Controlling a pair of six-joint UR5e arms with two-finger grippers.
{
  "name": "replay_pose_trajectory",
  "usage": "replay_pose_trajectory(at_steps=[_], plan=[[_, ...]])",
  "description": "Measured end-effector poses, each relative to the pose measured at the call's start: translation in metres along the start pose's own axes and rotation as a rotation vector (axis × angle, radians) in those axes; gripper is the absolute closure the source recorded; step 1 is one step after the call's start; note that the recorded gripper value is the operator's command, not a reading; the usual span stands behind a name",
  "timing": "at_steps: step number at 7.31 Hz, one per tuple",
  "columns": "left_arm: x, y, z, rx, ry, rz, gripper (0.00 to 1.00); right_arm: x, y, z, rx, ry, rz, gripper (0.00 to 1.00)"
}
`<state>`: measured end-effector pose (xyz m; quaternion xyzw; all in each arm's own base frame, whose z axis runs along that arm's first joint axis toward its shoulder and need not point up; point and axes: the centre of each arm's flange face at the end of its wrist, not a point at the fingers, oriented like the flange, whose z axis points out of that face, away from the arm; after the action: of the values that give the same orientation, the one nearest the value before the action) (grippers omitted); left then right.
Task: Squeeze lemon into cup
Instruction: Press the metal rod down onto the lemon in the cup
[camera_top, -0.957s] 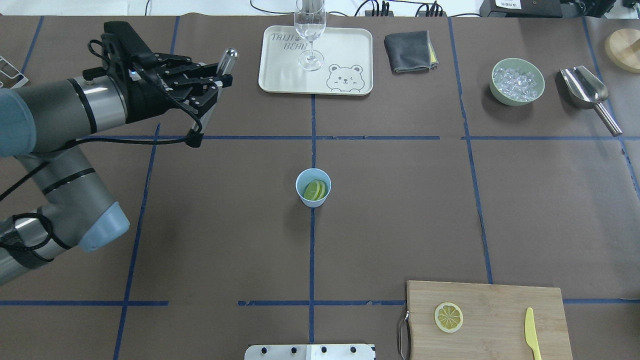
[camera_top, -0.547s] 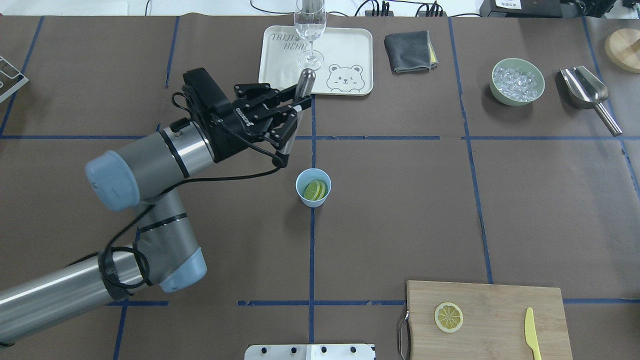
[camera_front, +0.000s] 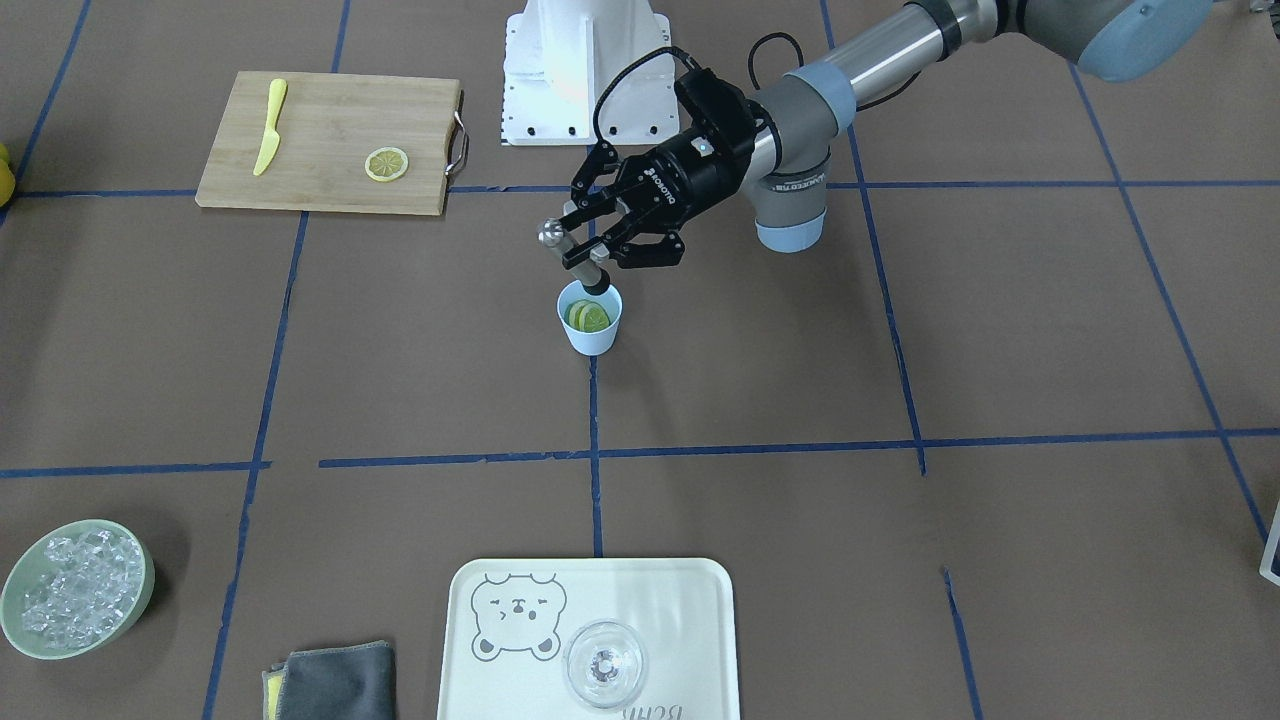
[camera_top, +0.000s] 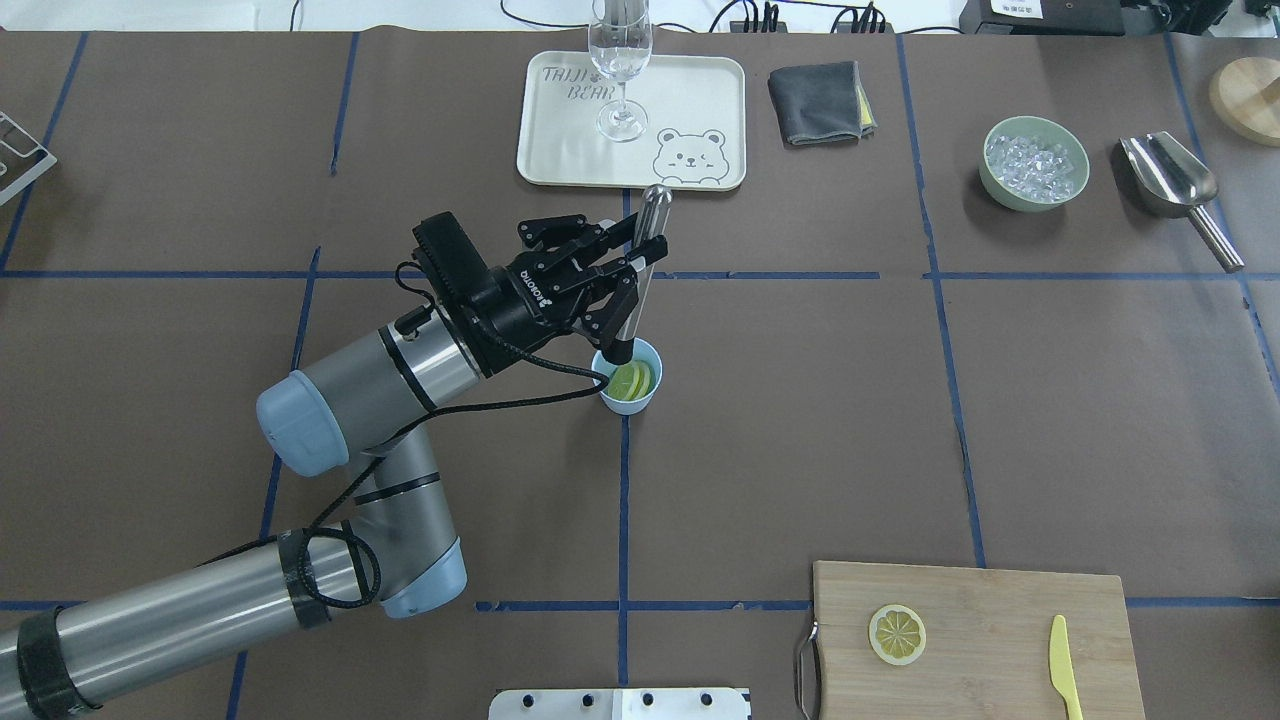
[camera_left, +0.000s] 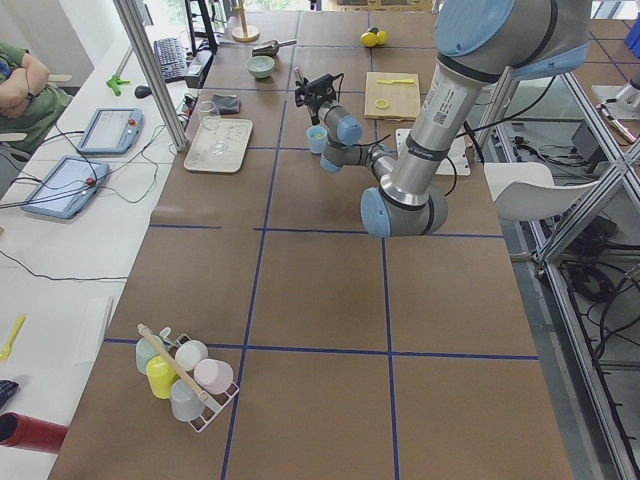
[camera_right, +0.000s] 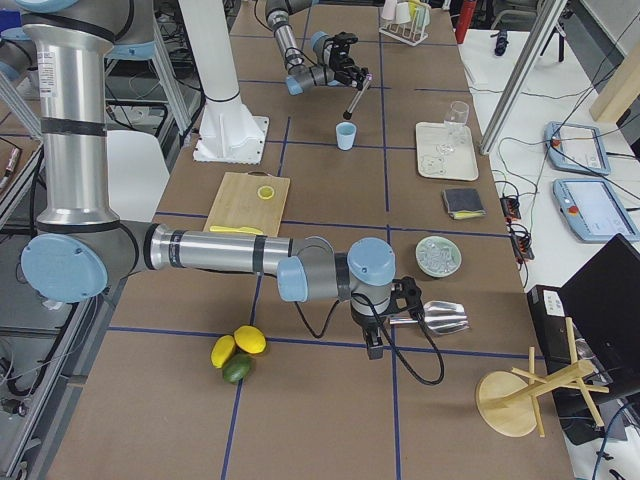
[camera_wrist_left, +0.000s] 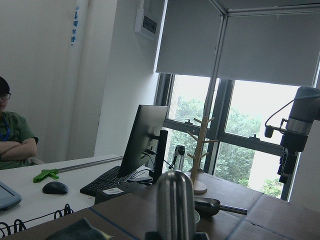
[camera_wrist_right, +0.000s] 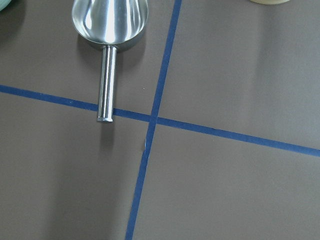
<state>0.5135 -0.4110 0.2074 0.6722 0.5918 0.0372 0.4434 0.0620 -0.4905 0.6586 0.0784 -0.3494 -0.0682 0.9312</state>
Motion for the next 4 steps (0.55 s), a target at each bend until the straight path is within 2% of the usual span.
replay_pose_trajectory(at_steps=[4], plan=[[0.011, 0.024, 0.011, 0.001, -0.040, 0.016, 1.00, 0.003, 0.001, -0.002, 0.001, 0.002, 0.009, 0.00]])
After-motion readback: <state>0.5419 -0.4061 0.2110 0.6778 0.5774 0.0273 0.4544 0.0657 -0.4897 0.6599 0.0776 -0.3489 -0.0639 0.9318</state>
